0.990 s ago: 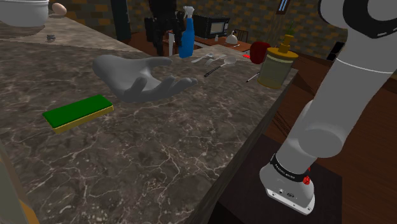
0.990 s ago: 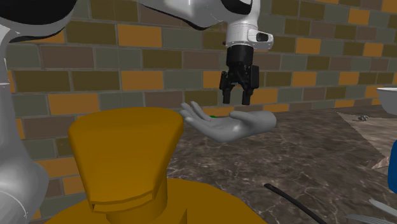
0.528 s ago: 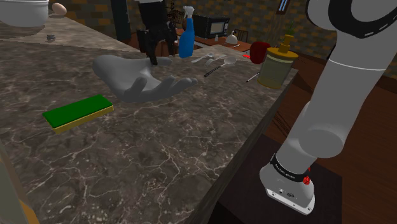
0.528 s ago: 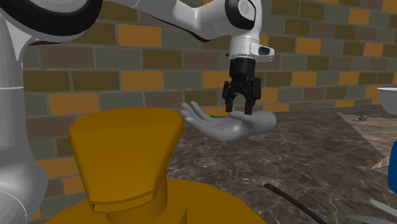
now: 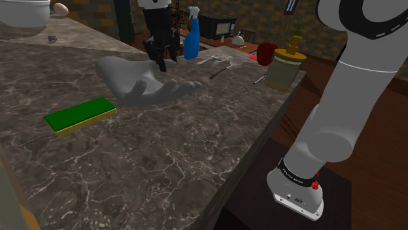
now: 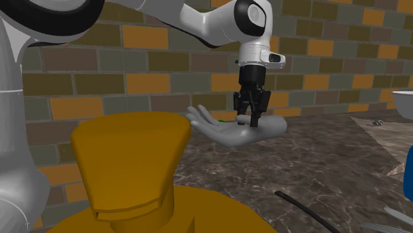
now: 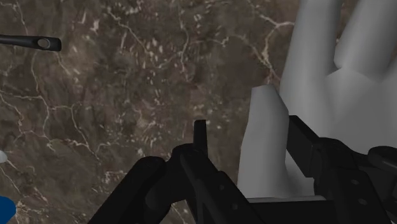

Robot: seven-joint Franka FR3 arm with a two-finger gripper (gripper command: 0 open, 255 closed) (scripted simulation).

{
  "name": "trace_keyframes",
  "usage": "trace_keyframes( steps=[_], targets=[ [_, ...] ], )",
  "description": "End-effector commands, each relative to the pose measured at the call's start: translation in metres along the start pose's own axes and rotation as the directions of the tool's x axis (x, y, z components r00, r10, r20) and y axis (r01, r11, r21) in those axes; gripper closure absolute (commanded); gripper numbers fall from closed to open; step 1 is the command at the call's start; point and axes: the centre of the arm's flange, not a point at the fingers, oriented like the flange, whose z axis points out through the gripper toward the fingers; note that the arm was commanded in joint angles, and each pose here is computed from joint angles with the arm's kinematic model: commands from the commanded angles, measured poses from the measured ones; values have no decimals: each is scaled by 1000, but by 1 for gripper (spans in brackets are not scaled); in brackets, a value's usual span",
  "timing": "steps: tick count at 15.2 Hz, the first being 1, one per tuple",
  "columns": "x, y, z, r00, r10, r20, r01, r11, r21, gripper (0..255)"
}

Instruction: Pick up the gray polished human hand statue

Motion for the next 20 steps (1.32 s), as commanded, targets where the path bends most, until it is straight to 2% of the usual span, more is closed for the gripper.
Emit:
trace_keyframes(
  steps=[1, 5, 20],
  targets=[
    [0, -1, 1, 1000, -1, 3, 1, 1000, 0, 255],
    [1, -1, 1, 1000, -1, 3, 1, 1000, 0, 255],
    [-12, 8, -77, 1000, -1, 3, 1, 1000, 0, 255]
  ],
)
